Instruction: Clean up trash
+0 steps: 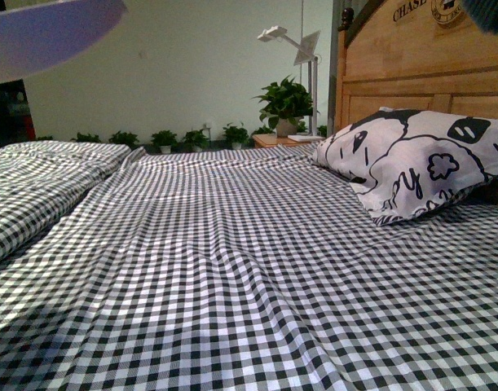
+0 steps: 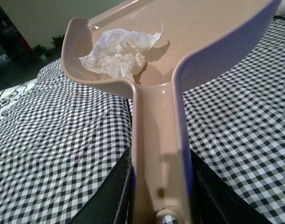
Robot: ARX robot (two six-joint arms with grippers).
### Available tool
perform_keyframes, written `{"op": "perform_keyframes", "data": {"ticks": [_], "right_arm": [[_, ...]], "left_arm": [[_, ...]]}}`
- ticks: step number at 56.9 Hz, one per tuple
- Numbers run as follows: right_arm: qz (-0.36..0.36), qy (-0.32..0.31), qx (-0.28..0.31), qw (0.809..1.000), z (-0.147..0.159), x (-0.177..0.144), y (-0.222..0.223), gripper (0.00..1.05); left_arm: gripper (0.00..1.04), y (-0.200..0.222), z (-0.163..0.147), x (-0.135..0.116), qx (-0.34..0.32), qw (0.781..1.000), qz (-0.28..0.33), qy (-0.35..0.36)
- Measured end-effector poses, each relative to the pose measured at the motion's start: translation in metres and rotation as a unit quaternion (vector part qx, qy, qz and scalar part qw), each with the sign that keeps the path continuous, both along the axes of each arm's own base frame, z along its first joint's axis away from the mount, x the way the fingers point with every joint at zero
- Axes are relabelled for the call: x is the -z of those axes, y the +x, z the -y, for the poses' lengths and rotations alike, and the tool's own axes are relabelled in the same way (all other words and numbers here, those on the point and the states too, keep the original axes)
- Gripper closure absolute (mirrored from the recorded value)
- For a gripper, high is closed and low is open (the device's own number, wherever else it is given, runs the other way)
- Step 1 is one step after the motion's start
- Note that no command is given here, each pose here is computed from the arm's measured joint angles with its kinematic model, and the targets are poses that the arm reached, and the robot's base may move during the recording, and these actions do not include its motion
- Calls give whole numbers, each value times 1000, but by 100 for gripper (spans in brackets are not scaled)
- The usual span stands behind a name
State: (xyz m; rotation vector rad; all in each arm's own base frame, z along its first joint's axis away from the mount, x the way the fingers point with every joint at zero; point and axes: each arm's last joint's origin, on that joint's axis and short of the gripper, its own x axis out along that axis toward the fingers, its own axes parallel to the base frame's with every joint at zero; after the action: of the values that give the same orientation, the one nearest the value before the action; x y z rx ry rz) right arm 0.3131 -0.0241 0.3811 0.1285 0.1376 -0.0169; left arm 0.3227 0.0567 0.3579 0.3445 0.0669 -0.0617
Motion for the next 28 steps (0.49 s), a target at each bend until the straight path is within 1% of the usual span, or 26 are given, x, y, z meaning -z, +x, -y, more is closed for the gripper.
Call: {"op": "perform_keyframes", "data": {"ticks": [5, 12, 22, 28], "right_arm": [[13, 1, -6, 1000, -1, -3, -16, 84], [33, 1, -21, 999, -3, -9, -38, 84], [62, 4, -31, 998, -5, -15, -71, 84], [74, 6, -39, 996, -7, -16, -88, 84]], "left_arm": [[76, -16, -2, -10, 0, 1000, 7, -12], [76, -40, 0, -17, 13, 1000, 4, -28], [76, -73, 4, -17, 37, 998, -3, -42], [76, -88, 4, -18, 39, 998, -2, -48]]}}
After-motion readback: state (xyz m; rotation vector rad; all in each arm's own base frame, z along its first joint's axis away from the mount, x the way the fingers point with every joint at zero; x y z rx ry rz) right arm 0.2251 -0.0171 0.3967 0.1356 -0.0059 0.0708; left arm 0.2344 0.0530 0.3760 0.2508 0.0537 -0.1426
